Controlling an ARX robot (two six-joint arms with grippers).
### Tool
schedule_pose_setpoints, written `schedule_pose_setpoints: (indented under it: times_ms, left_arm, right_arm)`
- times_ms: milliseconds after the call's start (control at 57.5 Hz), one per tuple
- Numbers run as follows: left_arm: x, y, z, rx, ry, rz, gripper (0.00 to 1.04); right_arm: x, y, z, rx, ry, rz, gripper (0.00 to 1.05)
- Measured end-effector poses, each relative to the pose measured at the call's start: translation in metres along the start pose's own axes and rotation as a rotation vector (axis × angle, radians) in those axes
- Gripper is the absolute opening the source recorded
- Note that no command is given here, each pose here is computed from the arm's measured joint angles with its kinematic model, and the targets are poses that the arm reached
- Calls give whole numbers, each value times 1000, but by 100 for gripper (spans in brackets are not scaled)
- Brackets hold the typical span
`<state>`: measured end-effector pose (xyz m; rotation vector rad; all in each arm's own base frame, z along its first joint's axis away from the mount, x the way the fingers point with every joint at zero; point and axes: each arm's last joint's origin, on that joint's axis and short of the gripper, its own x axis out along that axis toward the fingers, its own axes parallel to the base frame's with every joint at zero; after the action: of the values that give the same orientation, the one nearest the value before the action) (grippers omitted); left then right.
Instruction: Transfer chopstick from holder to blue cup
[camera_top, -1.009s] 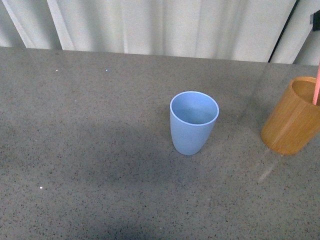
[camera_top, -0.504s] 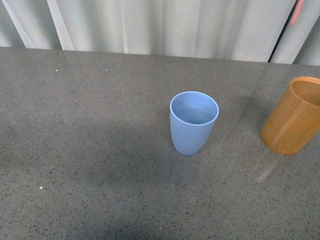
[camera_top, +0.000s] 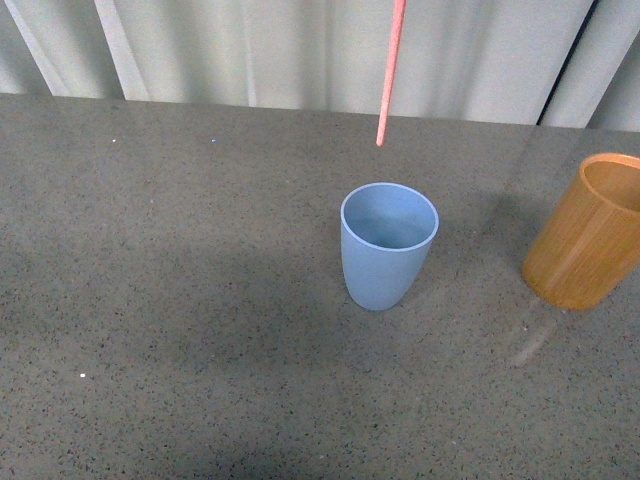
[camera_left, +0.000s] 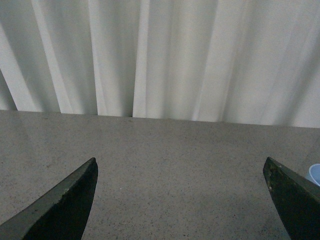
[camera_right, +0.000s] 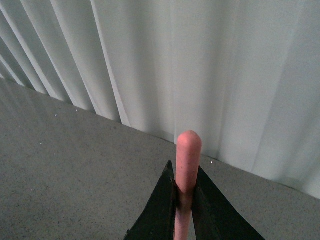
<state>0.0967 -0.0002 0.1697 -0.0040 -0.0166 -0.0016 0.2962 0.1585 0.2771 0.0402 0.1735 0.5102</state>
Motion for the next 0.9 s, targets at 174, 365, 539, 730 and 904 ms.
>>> schedule_pose_setpoints:
  times_ms: [174,365,539,730,904]
  left_arm:
    - [0,0,0,0,0,0,98]
    - [0,0,0,0,0,0,98]
    - [0,0,0,0,0,0,98]
    - [0,0,0,0,0,0,98]
    - [0,0,0,0,0,0,98]
  right_arm:
    - [2,2,-13,8,28,-1,4]
    - [4,1,-31,9,61,-7,4]
    - [6,-4,-46,12,91,-18,4]
    - [13,-16,-63,16,123,-27,4]
    - [20,-30,-77,19,164,-37,4]
